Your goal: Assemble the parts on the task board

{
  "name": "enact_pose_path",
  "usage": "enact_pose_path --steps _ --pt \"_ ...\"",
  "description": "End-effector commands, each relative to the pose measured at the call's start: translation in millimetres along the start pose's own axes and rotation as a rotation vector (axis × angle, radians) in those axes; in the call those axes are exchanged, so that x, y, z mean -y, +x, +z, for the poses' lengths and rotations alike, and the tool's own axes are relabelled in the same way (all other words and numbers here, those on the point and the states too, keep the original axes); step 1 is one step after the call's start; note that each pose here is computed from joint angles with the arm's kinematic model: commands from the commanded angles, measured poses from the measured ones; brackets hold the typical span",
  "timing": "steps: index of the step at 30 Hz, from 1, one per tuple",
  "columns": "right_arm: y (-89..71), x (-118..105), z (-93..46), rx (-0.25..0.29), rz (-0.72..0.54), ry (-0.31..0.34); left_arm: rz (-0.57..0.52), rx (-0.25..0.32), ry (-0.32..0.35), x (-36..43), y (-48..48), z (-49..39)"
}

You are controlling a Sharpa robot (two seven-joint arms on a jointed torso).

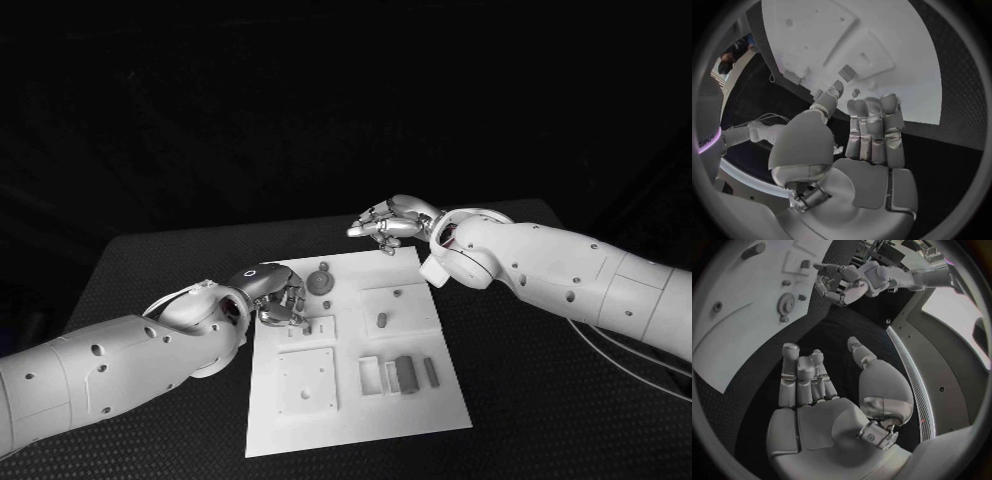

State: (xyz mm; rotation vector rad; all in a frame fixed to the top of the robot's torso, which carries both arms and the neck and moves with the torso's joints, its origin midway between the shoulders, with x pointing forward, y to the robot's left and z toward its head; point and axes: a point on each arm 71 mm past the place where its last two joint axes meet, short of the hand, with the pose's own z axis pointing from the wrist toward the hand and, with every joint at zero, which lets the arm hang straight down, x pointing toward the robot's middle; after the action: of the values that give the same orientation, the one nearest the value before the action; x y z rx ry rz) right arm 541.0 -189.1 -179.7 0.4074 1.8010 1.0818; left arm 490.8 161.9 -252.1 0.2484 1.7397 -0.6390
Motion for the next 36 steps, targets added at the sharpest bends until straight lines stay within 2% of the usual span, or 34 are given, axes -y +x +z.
enact_pose_path --steps 1,9,27,36 --pt "0.8 -0.4 0.0 -0.003 -0.002 -0.007 0.045 0.057 0.051 4.8 -0.8 1.9" --pt "1.7 -0.7 0.1 -0.006 -0.002 -0.008 0.056 0.046 0.052 5.2 7.6 3.3" --pt "2.7 -1.1 0.2 -0.009 -0.001 -0.008 0.057 0.045 0.039 4.4 10.2 6.8" --pt "1.7 0.3 -0.5 -0.006 -0.001 -0.005 -0.075 0.048 0.013 -2.5 6.9 0.6"
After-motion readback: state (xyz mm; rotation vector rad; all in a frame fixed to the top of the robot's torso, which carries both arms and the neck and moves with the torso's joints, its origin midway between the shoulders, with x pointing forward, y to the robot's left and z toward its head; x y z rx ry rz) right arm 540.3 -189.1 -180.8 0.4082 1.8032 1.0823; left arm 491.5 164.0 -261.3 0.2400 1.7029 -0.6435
